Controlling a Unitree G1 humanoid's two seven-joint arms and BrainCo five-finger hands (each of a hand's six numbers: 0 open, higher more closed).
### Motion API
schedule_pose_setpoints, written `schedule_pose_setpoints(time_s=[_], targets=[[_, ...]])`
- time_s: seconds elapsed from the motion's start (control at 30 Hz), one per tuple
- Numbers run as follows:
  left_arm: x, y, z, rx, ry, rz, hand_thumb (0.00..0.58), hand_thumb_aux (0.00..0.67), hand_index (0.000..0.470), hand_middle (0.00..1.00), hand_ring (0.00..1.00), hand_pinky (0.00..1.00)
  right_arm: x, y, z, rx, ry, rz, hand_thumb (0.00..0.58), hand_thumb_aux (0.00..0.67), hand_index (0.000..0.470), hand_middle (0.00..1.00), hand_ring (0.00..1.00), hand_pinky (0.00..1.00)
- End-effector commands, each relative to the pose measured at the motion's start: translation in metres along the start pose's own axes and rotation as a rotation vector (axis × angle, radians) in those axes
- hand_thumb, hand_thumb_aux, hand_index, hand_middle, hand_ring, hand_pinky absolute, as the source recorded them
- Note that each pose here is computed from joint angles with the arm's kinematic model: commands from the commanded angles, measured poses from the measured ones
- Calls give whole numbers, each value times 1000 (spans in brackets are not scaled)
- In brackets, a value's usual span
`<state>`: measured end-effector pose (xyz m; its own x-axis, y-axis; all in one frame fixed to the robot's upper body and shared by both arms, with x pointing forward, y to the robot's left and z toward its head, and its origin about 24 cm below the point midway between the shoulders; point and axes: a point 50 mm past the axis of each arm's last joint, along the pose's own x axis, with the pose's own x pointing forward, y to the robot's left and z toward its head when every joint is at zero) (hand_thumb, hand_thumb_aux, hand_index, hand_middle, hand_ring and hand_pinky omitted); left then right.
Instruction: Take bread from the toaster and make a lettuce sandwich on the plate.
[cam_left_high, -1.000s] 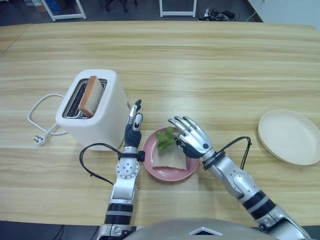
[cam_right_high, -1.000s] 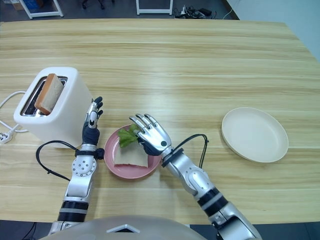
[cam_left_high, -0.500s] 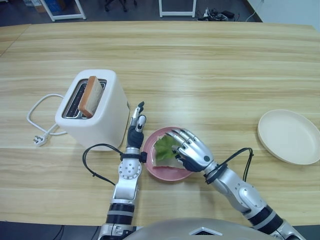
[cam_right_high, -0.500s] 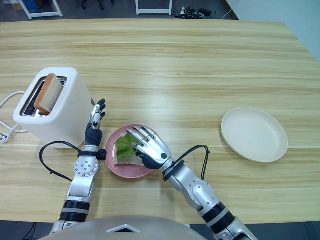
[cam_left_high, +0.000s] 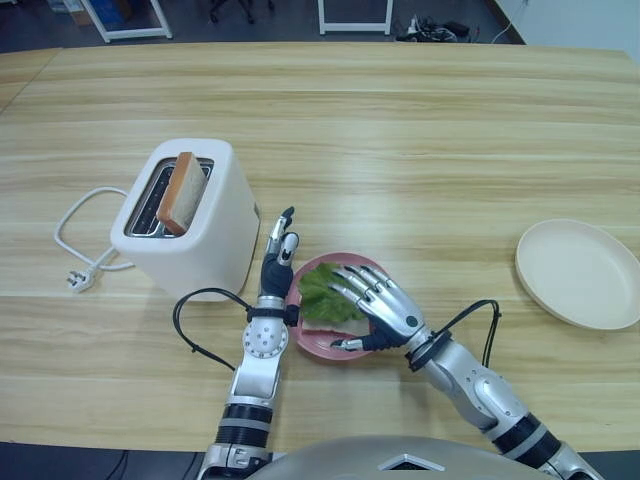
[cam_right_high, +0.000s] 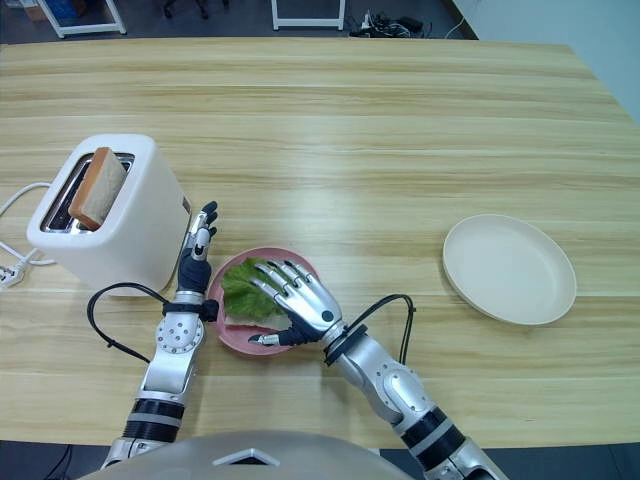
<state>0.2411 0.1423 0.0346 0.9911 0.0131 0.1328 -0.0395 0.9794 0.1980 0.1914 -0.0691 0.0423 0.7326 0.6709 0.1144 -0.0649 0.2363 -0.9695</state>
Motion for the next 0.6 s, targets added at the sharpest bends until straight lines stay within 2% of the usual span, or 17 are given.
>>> schedule_pose_setpoints(time_s=[0.03, 0.13, 0.23, 0.33, 0.4, 0.47, 0.6], targets=[[2, 0, 1, 24, -17, -1, 0, 0, 0, 0, 0, 0, -10, -32, -11, 78, 66, -74, 0, 0, 0, 0, 0, 0], [2, 3, 11, 91, -93, 15, 0, 0, 0, 0, 0, 0, -17, -70, -23, 168, 125, -192, 0, 0, 0, 0, 0, 0], [-1, 14, 47, 238, -290, 76, 0, 0, 0, 0, 0, 0, -22, -92, -48, 275, 229, -300, 0, 0, 0, 0, 0, 0], [-11, 37, 105, 492, -591, 186, 0, 0, 0, 0, 0, 0, -27, -90, -76, 463, 364, -378, 0, 0, 0, 0, 0, 0], [-15, 57, 131, 658, -698, 275, 0, 0, 0, 0, 0, 0, -30, -78, -88, 552, 440, -389, 0, 0, 0, 0, 0, 0], [-10, 84, 139, 833, -649, 376, 0, 0, 0, 0, 0, 0, -32, -67, -89, 591, 466, -373, 0, 0, 0, 0, 0, 0], [1, 146, 122, 1129, -309, 540, 0, 0, 0, 0, 0, 0, -33, -58, -86, 619, 473, -366, 0, 0, 0, 0, 0, 0]])
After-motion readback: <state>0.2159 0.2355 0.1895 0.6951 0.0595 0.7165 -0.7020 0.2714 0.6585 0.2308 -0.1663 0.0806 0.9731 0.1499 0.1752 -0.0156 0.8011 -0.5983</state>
